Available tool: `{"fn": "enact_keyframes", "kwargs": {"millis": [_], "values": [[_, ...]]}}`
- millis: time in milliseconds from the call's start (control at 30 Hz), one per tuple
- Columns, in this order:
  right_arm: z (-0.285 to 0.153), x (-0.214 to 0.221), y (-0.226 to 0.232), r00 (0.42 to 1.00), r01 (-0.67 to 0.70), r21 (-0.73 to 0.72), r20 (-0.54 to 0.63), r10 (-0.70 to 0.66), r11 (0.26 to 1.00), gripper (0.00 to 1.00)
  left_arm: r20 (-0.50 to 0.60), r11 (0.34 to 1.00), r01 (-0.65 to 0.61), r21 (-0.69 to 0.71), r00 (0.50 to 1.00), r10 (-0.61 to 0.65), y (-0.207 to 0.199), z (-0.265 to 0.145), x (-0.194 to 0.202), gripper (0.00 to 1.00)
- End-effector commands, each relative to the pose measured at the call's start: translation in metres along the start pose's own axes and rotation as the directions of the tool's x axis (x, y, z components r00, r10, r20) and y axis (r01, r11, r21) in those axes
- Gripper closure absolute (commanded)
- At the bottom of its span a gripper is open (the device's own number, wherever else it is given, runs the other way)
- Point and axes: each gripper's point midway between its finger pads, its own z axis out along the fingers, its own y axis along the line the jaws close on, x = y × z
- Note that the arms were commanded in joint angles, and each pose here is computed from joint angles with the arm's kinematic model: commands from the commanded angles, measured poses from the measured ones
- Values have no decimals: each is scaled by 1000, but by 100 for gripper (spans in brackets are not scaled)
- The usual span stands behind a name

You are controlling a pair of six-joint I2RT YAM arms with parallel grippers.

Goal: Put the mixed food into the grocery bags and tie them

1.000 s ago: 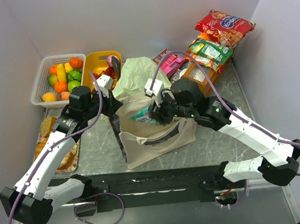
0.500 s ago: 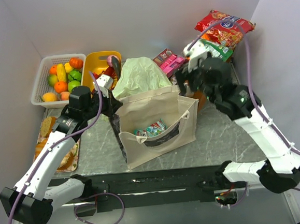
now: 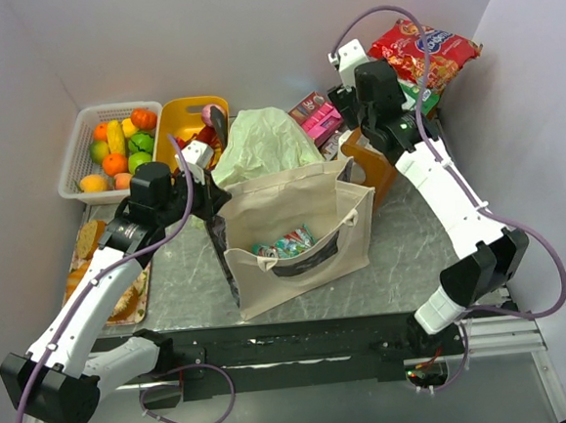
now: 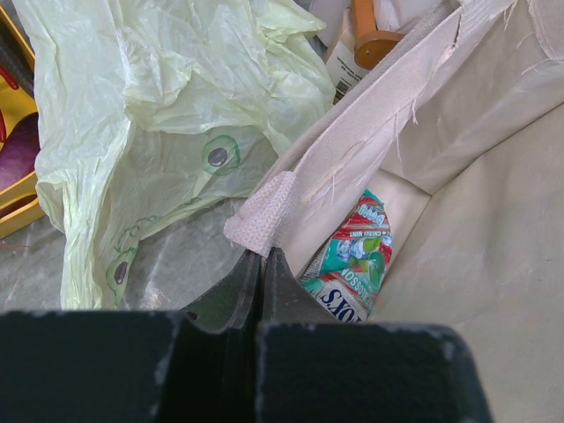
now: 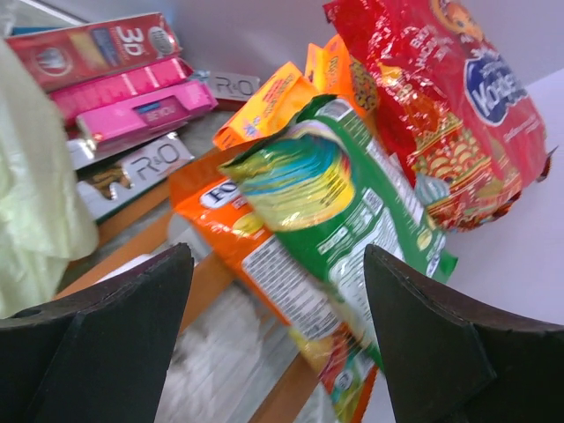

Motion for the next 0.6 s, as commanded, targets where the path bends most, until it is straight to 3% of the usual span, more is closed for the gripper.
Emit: {"fn": "enact_keyframes", "kwargs": {"millis": [0,567], "values": [[-5,-45,-35,990,-3,92,143,-10,996,15,10,1000,5,11,1000,-5,-1,2,-2,99],[44,-13,-26,999,46,36,0,-46,998,27,10,1000,0,-2,1000,0,2,1,-3,99]]}}
